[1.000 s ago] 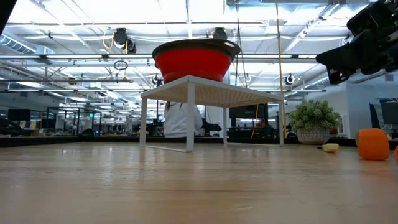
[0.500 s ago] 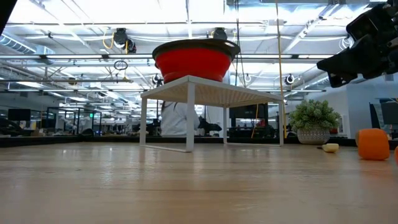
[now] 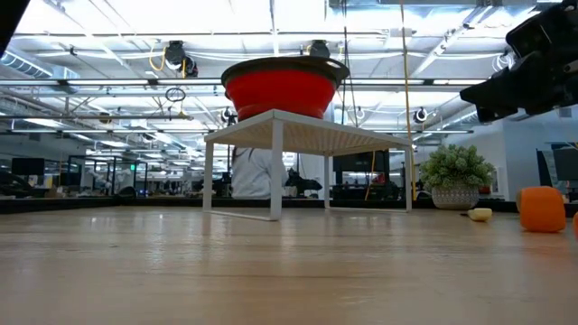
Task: Pick & Place Fruit
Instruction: Put the peach into the red strainer bowl on the shelf
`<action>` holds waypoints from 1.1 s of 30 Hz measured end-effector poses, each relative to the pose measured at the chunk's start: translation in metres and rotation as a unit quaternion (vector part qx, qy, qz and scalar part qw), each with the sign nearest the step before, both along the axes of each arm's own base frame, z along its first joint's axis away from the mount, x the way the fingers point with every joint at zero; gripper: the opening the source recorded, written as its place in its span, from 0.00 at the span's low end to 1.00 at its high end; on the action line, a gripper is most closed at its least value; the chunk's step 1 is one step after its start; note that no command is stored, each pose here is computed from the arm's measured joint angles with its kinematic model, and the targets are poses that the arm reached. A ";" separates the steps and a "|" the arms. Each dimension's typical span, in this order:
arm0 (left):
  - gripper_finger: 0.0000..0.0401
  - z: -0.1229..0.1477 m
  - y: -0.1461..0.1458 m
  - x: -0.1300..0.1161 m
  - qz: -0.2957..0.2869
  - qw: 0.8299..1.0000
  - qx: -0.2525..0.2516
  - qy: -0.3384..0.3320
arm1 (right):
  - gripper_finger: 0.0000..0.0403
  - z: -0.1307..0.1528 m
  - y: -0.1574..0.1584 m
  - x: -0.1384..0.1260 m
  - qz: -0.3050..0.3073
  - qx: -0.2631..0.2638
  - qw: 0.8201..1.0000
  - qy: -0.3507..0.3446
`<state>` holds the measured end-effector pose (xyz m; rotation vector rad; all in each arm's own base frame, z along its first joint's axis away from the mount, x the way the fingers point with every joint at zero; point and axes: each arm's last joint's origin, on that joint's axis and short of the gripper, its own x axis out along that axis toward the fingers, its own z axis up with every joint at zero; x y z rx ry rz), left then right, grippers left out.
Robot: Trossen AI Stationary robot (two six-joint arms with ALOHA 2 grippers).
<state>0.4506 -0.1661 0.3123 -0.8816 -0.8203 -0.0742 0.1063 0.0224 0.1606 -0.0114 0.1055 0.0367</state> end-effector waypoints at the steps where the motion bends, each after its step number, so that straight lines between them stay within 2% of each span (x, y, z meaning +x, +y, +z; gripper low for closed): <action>1: 0.30 0.000 0.002 0.001 0.002 1.000 -0.018 0.001 | 0.00 0.000 0.000 0.000 0.001 -0.008 1.000 0.000; 4: 0.30 -0.002 0.009 0.003 0.015 0.999 -0.045 0.008 | 0.00 0.000 0.000 0.000 0.001 -0.016 1.000 -0.001; 9: 0.30 -0.001 0.020 0.006 0.053 0.997 -0.050 0.024 | 0.00 0.000 0.000 0.000 0.001 -0.014 1.000 -0.001; 16: 0.30 0.012 0.036 0.014 0.102 0.983 -0.020 0.150 | 0.00 0.000 0.000 0.000 0.000 -0.014 1.000 -0.001; 20: 0.30 0.028 0.050 0.008 0.109 0.958 0.007 0.267 | 0.00 0.000 0.000 0.000 0.000 -0.014 1.000 -0.001; 24: 0.30 0.043 0.068 -0.008 0.110 0.925 0.004 0.363 | 0.00 0.000 0.000 0.000 0.000 -0.016 1.000 -0.001; 29: 0.30 0.059 0.089 -0.030 0.129 0.890 0.015 0.437 | 0.00 0.000 0.000 0.000 -0.001 -0.017 1.000 -0.001; 33: 0.30 0.069 0.107 -0.044 0.148 0.870 0.020 0.470 | 0.00 0.000 0.000 0.000 -0.002 -0.017 1.000 -0.001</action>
